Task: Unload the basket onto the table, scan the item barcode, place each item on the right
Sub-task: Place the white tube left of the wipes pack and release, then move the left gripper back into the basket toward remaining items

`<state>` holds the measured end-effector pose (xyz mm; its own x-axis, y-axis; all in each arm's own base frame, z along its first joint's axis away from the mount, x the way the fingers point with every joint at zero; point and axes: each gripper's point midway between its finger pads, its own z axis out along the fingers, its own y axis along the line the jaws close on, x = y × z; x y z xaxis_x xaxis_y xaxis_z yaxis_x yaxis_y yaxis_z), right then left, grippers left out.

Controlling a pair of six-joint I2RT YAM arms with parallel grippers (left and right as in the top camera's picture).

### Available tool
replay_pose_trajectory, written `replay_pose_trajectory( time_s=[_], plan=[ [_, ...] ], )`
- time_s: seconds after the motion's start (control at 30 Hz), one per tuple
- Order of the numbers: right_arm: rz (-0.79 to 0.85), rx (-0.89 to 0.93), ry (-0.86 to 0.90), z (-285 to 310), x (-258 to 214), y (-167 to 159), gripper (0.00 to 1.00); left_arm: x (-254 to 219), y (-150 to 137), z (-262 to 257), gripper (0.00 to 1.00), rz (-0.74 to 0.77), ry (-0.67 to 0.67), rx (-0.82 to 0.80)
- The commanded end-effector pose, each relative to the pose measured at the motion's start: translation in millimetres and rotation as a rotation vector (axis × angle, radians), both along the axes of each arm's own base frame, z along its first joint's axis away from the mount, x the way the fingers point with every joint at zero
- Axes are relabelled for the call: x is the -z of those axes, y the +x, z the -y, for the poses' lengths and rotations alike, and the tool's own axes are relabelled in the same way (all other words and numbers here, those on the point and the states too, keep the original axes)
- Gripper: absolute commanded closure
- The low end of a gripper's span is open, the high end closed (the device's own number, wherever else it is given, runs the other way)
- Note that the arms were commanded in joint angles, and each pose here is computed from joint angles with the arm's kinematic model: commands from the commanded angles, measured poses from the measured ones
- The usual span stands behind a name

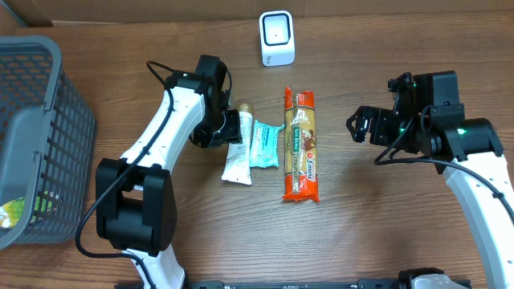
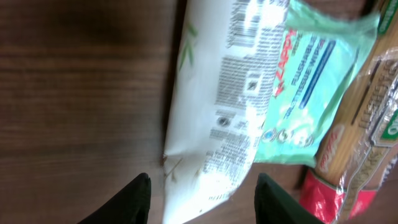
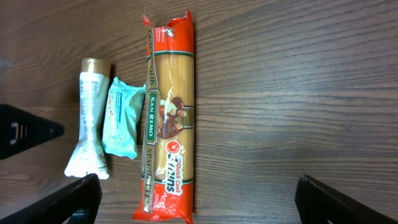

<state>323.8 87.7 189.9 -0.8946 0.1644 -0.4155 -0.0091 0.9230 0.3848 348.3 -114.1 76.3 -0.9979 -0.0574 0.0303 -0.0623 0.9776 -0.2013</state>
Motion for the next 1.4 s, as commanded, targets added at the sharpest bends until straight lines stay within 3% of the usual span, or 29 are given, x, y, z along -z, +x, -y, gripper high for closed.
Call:
replay_pose_trajectory(
  time_s=[0.0, 0.3, 0.4, 0.6, 0.87, 1.07, 1.23, 1.37],
  plan=[
    [0.001, 0.001, -0.007, -0.2, 1.3, -0.5, 0.00, -41.2, 24.1, 4.2, 0.55, 0.081, -0.081, 0.018],
    [-0.005, 0.001, -0.007, 0.0, 2.1, -1.9, 0.00, -207.6, 57.4, -37.7, 0.54, 0.395, -0.092, 0.006],
    [-0.005, 0.001, -0.007, -0.1, 2.0, -1.8, 0.00, -249.5, 49.5, -77.4, 0.53, 0.478, -0.027, -0.076],
    [0.003, 0.002, -0.006, -0.3, 1.0, -0.1, 0.00, -286.7, 27.2, -167.7, 0.55, 0.565, 0.026, -0.317],
    [-0.002, 0.001, -0.007, -0.1, 1.7, -1.2, 0.00, -281.6, -44.5, -284.3, 0.52, 0.520, 0.113, -0.677],
    [0.005, 0.002, -0.006, -0.3, 0.8, 0.3, 0.00, -257.2, -101.7, -355.7, 0.48, 0.422, 0.096, -1.080],
    [0.007, 0.002, -0.006, -0.3, 0.6, 0.6, 0.00, -223.1, -134.5, -393.8, 0.44, 0.317, 0.147, -1.286],
    [0.006, 0.002, -0.006, -0.3, 0.7, 0.5, 0.00, -186.6, -142.1, -409.0, 0.41, 0.231, 0.190, -1.390]
  ],
)
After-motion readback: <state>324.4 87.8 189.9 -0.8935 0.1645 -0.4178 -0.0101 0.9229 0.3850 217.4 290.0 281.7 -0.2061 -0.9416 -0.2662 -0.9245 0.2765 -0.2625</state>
